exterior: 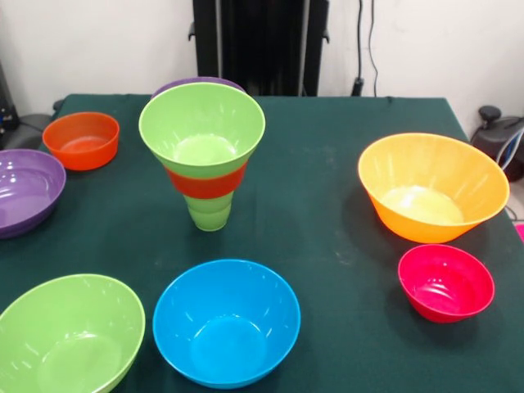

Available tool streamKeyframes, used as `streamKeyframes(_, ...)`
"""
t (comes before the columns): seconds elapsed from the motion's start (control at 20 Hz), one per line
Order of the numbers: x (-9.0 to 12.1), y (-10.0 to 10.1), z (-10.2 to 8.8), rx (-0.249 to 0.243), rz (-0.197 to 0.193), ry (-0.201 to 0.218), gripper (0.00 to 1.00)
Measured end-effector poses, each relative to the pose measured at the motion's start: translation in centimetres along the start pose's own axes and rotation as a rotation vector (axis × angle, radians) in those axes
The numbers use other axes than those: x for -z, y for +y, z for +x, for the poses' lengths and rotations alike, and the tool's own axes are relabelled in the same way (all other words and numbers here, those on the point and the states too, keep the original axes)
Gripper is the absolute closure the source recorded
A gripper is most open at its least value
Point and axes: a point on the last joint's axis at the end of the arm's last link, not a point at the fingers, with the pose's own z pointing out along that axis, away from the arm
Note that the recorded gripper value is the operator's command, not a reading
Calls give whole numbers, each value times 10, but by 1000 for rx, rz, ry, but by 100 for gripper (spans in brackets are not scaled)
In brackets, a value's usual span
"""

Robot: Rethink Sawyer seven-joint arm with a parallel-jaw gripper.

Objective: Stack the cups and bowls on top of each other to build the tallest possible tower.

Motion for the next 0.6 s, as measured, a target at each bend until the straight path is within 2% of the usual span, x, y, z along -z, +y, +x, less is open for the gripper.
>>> streamKeyframes(0.05, 6, -17, 6, -18, 7, 6, 0)
streamKeyframes(0.2, 16, -44, 16, -50, 17, 13, 0)
streamKeyframes(0.45, 35, -108, 44, -128, 38, 35, 0)
streamKeyframes(0.6, 35, -118, 51, -140, 40, 47, 0)
